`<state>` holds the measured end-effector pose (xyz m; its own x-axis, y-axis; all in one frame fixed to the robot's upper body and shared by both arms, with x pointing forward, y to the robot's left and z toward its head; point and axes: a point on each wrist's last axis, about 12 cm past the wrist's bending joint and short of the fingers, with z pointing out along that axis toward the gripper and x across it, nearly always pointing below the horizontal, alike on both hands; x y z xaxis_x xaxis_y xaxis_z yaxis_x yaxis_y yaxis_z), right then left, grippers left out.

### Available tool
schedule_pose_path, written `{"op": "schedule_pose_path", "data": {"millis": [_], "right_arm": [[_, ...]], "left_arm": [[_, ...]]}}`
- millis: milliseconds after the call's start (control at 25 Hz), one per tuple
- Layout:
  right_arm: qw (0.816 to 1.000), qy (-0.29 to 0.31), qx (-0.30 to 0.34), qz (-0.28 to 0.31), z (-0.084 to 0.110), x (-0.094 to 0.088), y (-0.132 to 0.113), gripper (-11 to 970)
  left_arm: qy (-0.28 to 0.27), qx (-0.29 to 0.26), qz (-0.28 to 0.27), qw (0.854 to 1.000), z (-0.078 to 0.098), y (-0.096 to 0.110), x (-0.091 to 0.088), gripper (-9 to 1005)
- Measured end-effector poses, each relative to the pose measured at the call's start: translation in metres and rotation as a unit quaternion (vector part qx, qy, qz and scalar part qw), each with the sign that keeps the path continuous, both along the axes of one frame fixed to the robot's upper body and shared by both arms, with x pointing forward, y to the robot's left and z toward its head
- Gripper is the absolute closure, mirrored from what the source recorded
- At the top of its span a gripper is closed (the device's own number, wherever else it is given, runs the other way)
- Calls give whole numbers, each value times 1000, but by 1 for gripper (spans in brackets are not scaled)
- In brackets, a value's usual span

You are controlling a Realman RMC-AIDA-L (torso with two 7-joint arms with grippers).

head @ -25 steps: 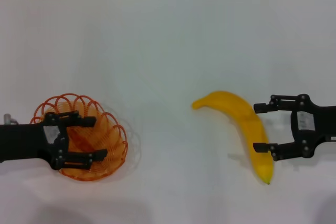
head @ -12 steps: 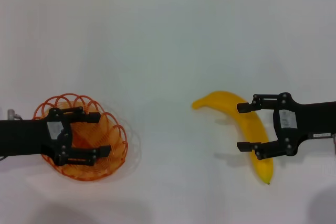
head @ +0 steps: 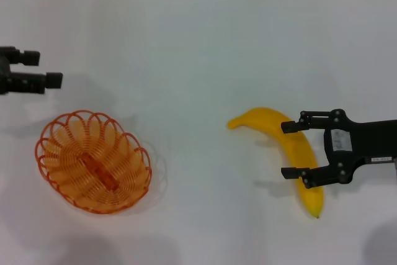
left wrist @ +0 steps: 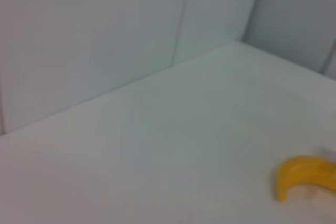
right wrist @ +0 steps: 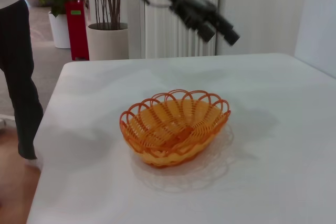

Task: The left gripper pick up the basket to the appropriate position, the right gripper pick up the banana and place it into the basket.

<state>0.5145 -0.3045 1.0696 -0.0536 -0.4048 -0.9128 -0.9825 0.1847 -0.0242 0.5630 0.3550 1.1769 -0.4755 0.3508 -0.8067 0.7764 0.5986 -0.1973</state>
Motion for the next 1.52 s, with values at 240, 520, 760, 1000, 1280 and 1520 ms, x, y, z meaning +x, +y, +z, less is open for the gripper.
{"op": "schedule_pose_path", "data": {"millis": [240, 520, 760, 1000, 1280, 1520], "right_arm": [[1000, -1, 0, 1, 1, 1, 1, 127], [1000, -1, 1, 2, 2, 3, 2, 128], [1000, -2, 1, 1, 3, 4, 2, 128], [1000, -2, 2, 1, 3, 4, 2, 128], [1000, -3, 2, 1, 3, 4, 2, 129], [1000, -3, 2, 0, 3, 4, 1, 129]], "left_arm": [[60, 80, -23, 995, 26, -5, 20, 118], [101, 184, -59, 976, 25, -25, 33, 118], [103, 230, -70, 965, 15, -47, 43, 118], [116, 259, -41, 958, 2, -59, 51, 119], [126, 259, -21, 957, -3, -63, 52, 119], [131, 277, -30, 951, -15, -72, 54, 119]]}}
